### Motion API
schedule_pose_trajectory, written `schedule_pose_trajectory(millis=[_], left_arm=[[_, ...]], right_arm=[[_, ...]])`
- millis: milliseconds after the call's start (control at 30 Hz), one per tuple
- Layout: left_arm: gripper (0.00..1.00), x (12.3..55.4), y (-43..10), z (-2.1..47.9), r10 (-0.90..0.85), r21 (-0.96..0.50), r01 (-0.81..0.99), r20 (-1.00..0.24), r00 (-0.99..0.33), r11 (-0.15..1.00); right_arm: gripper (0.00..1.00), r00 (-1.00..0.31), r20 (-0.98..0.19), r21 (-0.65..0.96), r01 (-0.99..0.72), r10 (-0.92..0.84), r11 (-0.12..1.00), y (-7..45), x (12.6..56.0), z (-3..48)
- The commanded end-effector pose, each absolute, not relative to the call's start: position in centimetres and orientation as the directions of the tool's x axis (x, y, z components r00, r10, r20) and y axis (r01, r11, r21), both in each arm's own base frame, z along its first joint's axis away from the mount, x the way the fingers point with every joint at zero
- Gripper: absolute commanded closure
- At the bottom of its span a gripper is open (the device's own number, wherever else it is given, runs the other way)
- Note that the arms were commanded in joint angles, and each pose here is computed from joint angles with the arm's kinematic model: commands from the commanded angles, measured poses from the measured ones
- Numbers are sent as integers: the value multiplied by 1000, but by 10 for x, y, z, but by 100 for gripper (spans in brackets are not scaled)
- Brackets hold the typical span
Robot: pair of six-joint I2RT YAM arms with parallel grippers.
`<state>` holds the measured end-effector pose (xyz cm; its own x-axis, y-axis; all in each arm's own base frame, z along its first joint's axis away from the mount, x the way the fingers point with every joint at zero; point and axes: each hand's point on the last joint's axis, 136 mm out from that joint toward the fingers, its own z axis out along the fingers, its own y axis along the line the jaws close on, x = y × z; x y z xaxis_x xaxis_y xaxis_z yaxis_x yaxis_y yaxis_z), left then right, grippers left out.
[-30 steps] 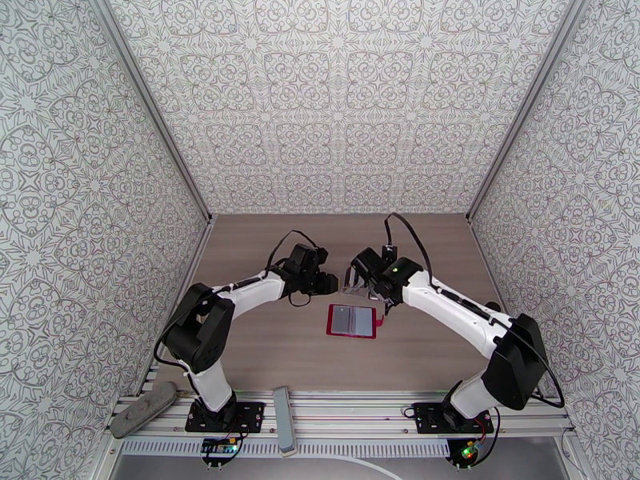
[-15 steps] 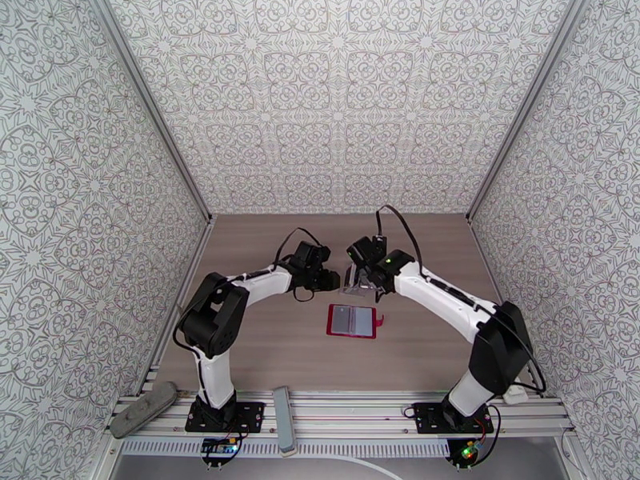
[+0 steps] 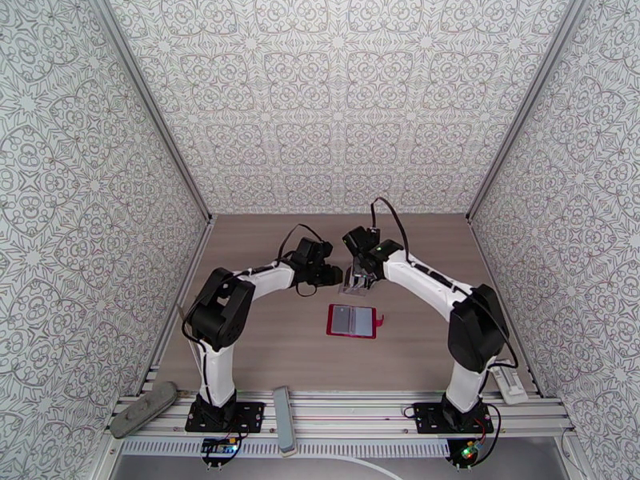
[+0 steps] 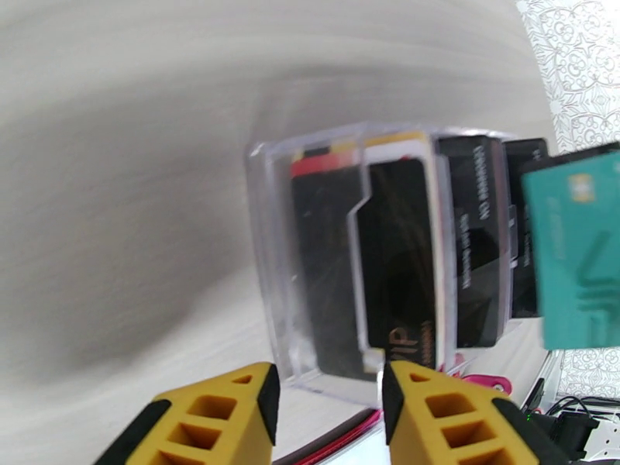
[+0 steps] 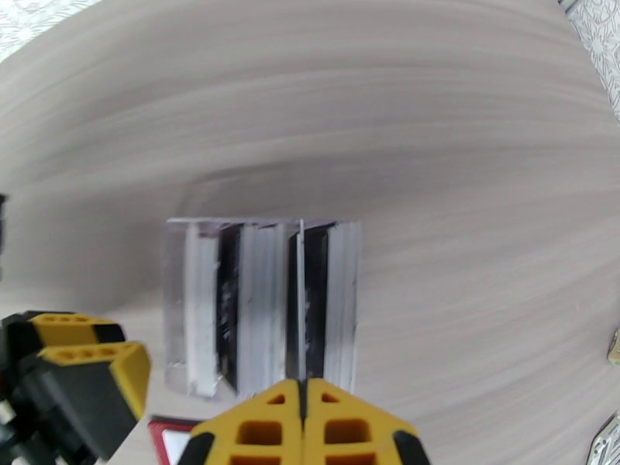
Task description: Put the credit cards into the card holder
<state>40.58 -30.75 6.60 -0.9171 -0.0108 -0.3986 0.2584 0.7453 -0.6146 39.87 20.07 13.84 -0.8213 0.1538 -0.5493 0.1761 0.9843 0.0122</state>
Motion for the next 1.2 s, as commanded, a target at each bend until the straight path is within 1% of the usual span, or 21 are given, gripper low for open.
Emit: schedule_pose_trajectory(millis=[0, 167, 367, 733, 1000, 1167], left_arm=[[58, 412, -319, 70, -11, -640, 278, -409, -912, 716], [58, 413, -323, 66, -6, -647, 282, -404, -915, 708], [57, 411, -327, 59, 6, -650, 285, -395, -919, 705], [57, 401, -338, 47, 38, -654, 297, -379, -924, 696], [57, 395, -341, 36, 42, -665, 281, -351, -935, 692], [57, 394, -340, 36, 39, -670, 274, -344, -938, 690]], right_arm=[[100, -820, -549, 34, 173, 163, 984, 202, 408, 133], [100, -824, -542, 36, 175, 166, 984, 204, 411, 126], [100, -832, -528, 42, 176, 171, 984, 203, 406, 121], [100, -849, -505, -4, 182, 155, 983, 196, 399, 102], [89, -846, -517, -63, 189, 130, 980, 187, 402, 107], [80, -852, -510, -95, 193, 119, 977, 183, 403, 108]])
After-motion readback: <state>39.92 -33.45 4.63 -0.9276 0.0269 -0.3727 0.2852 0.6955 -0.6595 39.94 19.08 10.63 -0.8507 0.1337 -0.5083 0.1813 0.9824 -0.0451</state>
